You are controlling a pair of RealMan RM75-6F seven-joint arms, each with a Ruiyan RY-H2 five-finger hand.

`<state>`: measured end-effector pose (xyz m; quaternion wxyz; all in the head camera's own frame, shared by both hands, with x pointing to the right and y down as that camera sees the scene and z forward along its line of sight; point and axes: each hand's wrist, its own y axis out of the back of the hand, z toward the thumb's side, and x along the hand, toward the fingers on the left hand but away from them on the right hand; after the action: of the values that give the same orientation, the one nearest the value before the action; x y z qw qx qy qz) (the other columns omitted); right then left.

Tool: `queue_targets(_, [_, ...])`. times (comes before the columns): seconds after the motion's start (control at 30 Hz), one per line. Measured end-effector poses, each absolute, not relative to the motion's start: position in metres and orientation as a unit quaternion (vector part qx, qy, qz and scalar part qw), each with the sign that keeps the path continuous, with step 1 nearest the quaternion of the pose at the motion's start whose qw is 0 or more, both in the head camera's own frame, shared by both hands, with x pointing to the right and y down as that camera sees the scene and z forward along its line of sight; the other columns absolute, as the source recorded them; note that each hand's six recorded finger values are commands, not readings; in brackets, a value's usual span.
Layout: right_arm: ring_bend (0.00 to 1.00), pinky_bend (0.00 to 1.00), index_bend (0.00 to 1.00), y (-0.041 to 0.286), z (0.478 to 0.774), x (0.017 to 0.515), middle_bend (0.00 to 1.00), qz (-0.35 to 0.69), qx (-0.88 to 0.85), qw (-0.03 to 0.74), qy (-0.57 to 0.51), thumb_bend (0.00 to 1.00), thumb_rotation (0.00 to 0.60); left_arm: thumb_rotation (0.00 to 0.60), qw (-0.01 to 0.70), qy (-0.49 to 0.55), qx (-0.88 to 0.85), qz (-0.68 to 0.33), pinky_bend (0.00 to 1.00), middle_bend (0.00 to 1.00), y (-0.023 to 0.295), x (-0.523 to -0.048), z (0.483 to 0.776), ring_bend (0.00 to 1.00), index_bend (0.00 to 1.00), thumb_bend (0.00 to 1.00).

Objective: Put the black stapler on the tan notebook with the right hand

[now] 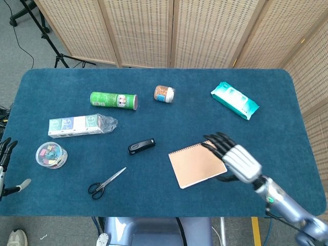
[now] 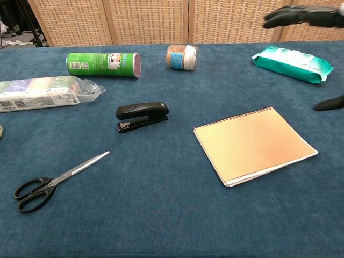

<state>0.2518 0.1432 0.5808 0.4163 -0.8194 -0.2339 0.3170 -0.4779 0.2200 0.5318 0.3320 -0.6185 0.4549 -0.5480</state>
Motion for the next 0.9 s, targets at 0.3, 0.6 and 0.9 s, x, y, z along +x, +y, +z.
queue_targets(0.3, [0.0,0.02,0.07,0.112,0.635,0.162,0.01,0.327,-0.831,0.415,-0.176,0.0,0.6,0.6,0.318,0.454,-0.611,-0.565,0.0,0.0,0.212,-0.483,0.541,0.0,0.0,0.0])
queue_targets(0.6, [0.02,0.04,0.11,0.088,0.687,0.091,0.09,0.366,-0.811,0.426,-0.163,0.0,0.6,0.6,0.304,0.456,-0.604,-0.579,0.0,0.0,0.205,-0.492,0.546,0.0,0.0,0.0])
queue_targets(0.9, [0.11,0.04,0.25,0.089,0.722,0.046,0.22,0.4,-0.803,0.416,-0.149,0.13,0.6,0.6,0.294,0.472,-0.598,-0.577,0.0,0.0,0.2,-0.501,0.543,0.0,0.0,0.0])
